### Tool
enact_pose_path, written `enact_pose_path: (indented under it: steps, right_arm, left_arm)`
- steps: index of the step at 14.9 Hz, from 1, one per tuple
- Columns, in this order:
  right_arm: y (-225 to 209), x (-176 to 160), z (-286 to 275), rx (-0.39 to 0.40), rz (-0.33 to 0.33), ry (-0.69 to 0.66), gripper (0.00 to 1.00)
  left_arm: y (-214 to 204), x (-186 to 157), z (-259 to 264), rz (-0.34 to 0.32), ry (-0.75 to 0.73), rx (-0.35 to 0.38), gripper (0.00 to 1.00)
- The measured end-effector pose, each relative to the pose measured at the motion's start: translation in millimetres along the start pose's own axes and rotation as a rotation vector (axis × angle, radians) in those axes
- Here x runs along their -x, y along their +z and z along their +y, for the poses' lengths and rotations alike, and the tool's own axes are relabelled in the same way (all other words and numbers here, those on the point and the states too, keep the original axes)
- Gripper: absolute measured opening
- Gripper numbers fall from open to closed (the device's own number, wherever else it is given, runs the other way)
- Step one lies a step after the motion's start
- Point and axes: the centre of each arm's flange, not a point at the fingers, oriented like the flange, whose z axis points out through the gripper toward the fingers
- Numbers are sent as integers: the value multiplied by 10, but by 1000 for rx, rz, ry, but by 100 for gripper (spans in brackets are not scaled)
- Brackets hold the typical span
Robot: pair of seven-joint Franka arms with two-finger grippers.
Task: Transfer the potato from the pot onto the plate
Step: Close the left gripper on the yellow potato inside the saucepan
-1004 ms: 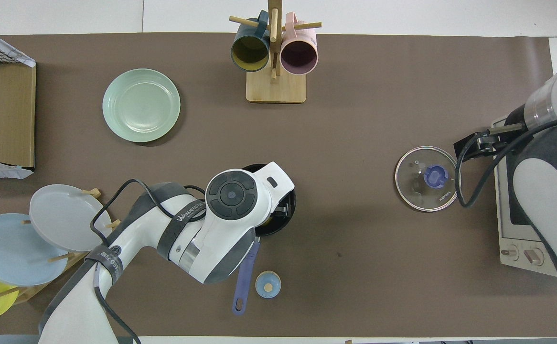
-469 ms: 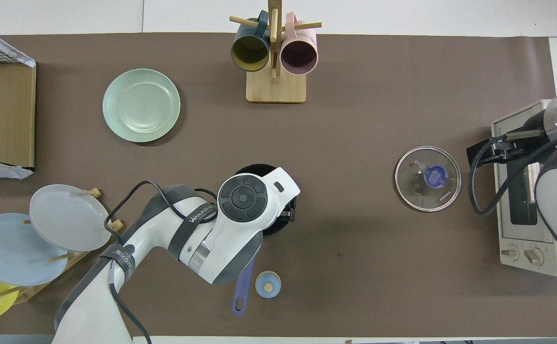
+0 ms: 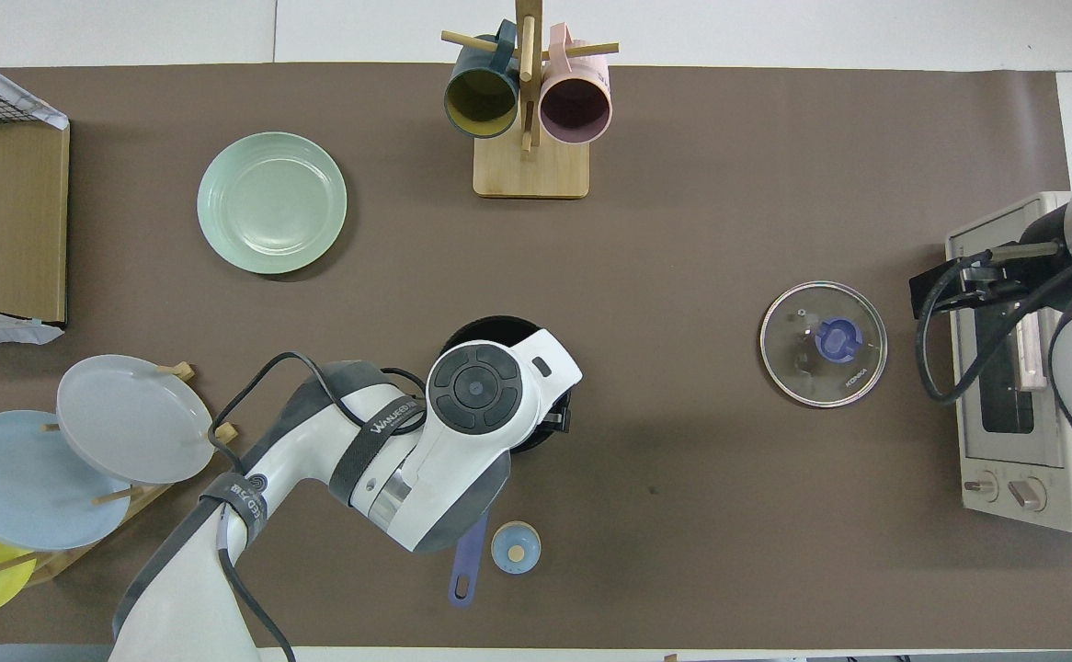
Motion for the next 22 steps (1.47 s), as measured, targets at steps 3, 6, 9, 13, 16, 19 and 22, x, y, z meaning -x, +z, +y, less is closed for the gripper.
enact_pose_path:
  steps: [3,6,9,13,16,19,22]
  right_arm:
    - [-1,0,17,0,0,3,100]
    - [-13,0,17,-1,3,3,100]
    - [-21,3,17,-1,4,3,100]
    - [-25,6,14,-1,4,3,100]
    - [-23,13,8,-1,0,2,100]
    - [-24,13,9,-1,0,2,100]
    - [-23,13,21,-1,0,4,100]
  left_arm:
    - [17,-14,-28,-2,-5,-3,100]
    - [46,-25,-44,-5,-6,-8,100]
    - [56,-25,-44,-6,-5,-9,91]
    - [58,-23,-44,-6,-4,-10,81]
    - [56,-23,-44,-6,-4,-11,56]
    - [55,-24,-44,-6,-4,-11,56]
    - [51,-27,-44,-5,-4,-10,56]
